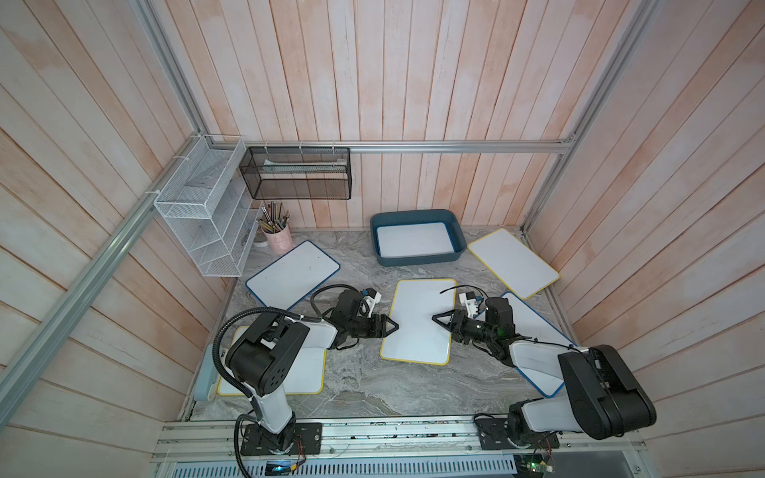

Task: Put the whiteboard into the storage box
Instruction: Pick up the whiteboard at the center of the board.

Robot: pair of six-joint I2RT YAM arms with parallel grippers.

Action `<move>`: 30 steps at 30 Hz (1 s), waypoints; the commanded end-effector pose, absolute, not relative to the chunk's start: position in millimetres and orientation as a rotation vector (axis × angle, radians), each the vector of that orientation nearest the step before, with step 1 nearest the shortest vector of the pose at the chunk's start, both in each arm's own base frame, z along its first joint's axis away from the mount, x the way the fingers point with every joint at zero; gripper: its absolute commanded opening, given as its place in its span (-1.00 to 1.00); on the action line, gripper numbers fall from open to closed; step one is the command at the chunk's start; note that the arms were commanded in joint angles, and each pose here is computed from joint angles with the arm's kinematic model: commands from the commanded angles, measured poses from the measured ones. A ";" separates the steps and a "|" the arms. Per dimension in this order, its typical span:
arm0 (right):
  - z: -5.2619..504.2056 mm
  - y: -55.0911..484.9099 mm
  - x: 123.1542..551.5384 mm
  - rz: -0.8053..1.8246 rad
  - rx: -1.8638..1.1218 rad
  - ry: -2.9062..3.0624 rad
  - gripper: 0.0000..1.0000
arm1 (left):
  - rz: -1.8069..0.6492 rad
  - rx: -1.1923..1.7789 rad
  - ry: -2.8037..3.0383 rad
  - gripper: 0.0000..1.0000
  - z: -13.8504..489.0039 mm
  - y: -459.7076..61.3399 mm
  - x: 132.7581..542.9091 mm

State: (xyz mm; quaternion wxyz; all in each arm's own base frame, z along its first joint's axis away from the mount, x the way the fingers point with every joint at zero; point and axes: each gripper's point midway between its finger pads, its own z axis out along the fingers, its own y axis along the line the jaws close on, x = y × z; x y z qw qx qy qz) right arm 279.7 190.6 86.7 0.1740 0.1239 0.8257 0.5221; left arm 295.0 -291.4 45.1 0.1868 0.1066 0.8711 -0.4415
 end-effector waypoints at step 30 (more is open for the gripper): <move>114.9 177.3 287.8 1.431 0.218 2.316 -1.00 | -1.218 0.144 2.245 0.39 90.9 -259.0 321.5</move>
